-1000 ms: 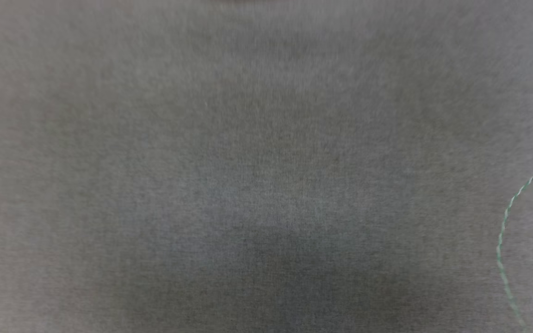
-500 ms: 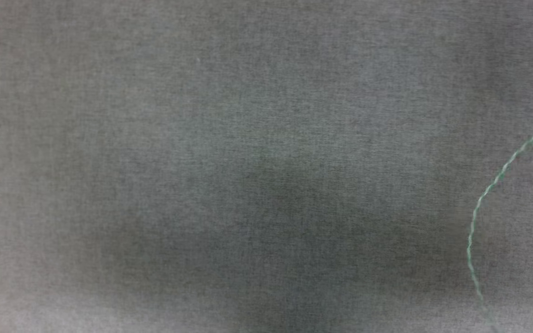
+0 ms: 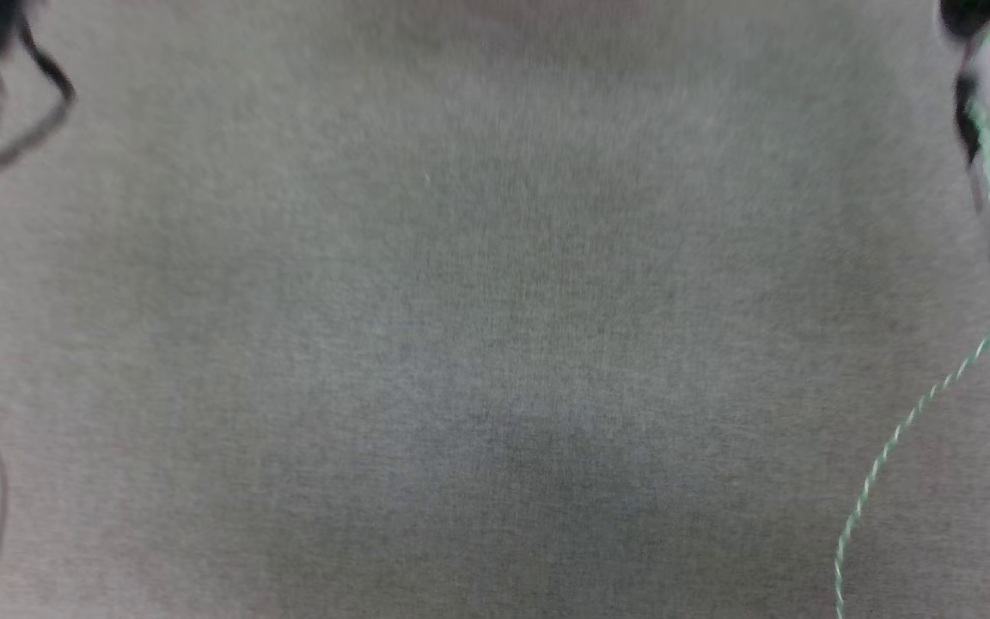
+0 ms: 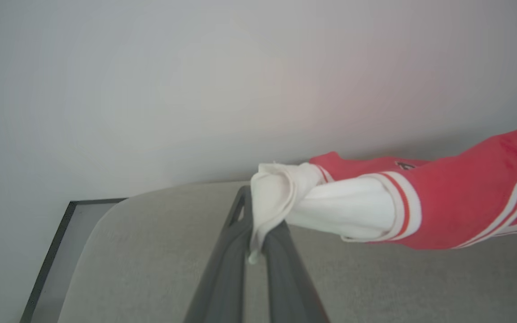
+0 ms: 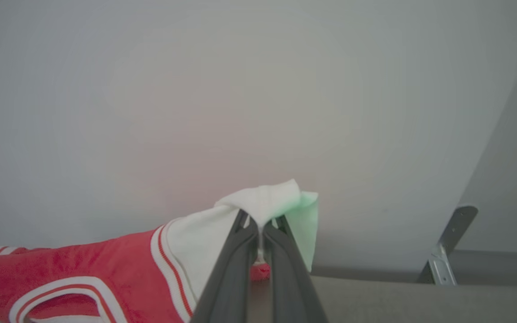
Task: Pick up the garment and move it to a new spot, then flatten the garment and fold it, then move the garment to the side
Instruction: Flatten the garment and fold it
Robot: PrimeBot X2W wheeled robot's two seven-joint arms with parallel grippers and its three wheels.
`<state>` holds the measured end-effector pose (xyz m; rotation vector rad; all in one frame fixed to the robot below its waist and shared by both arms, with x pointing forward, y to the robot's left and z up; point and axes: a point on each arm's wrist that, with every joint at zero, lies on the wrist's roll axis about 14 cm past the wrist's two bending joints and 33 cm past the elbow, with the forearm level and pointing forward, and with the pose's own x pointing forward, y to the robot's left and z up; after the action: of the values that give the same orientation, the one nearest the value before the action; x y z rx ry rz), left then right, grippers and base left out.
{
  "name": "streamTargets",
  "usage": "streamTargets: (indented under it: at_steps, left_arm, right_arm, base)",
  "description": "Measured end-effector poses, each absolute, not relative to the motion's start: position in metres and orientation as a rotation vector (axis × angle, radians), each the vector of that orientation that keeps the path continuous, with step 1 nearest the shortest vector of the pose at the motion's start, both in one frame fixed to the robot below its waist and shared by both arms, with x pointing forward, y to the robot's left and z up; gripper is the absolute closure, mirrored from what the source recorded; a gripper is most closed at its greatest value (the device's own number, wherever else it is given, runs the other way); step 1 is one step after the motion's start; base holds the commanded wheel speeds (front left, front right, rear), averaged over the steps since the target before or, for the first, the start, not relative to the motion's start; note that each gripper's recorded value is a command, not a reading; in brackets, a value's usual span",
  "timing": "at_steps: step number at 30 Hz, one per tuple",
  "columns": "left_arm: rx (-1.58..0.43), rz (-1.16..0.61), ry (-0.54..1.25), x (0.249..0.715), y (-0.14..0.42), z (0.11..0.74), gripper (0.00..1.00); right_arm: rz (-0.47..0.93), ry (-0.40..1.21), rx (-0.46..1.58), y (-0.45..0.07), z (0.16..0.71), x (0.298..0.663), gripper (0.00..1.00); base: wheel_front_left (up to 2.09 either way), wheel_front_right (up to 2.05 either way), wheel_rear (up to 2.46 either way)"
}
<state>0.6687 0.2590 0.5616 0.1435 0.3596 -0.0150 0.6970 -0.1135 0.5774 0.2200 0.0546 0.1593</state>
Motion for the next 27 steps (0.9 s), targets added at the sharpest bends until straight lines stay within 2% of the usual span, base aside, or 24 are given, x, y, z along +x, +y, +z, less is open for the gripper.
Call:
streamTargets:
  at_steps: [11,16,21,27]
  left_arm:
    - [0.101,-0.025,0.467,0.57,0.275,0.57,1.0]
    - [0.084,-0.05,0.491,0.527,0.278,0.562,1.0]
    - [0.055,-0.091,0.544,0.484,0.272,0.533,1.0]
    - [0.004,-0.1,0.57,0.442,0.267,0.503,1.0]
  right_arm:
    - [0.183,0.446,0.223,-0.126,0.542,0.596,1.0]
    - [0.217,0.475,0.198,-0.144,0.542,0.554,1.0]
    - [0.257,0.536,0.152,-0.167,0.516,0.499,1.0]
    - [0.309,0.629,0.19,-0.175,0.488,0.443,1.0]
  base:
    - [0.0,0.0,0.0]
    - [0.0,0.0,0.0]
    - [0.0,0.0,0.0]
    - [0.0,0.0,0.0]
